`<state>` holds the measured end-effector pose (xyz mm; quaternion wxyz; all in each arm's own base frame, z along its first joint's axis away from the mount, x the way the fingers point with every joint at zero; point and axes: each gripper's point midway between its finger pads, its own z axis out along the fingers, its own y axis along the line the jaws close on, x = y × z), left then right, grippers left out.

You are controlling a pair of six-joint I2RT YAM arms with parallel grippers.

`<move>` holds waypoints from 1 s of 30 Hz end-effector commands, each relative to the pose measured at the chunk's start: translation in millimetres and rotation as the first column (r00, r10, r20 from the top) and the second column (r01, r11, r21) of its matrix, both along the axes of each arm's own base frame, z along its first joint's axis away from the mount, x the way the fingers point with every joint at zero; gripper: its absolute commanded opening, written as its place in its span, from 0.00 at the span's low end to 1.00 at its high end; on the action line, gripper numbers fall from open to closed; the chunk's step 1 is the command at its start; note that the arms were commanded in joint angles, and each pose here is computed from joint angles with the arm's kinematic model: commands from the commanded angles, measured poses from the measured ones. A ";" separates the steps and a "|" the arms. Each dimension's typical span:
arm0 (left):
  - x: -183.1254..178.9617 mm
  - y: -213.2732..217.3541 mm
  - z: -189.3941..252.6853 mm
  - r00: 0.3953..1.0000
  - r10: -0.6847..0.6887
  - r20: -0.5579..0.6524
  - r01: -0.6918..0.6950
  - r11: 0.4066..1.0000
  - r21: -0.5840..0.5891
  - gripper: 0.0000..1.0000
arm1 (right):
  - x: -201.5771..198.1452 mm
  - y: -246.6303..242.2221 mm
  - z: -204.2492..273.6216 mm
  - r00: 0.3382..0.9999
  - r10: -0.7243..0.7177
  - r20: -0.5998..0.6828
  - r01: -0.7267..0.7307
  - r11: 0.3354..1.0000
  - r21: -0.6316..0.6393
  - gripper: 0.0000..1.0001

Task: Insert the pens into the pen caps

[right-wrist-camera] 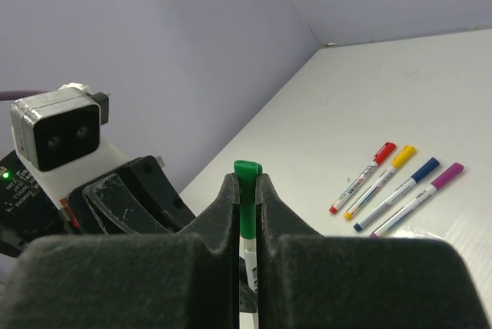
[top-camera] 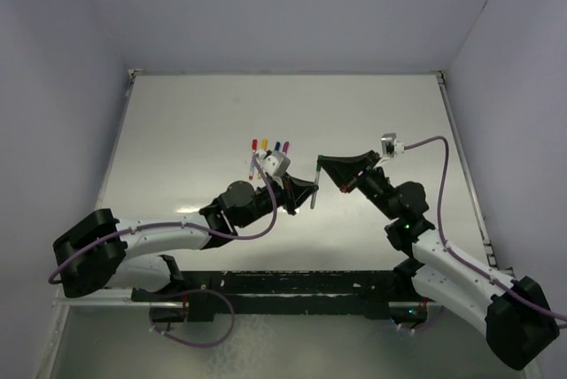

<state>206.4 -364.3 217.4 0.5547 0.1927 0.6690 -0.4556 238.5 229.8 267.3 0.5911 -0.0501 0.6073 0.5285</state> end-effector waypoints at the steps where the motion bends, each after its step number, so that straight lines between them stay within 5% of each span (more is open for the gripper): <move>1: 15.8 5.4 95.7 0.985 0.054 0.162 -0.018 0.976 -0.215 0.00 | -7.0 5.0 -32.1 0.995 0.022 -0.096 -0.034 0.992 -0.118 0.00; 30: 33.9 8.3 119.3 0.975 0.099 0.201 -0.044 0.964 -0.262 0.00 | -18.2 -0.2 -89.1 0.965 -0.022 -0.260 -0.046 0.967 -0.251 0.00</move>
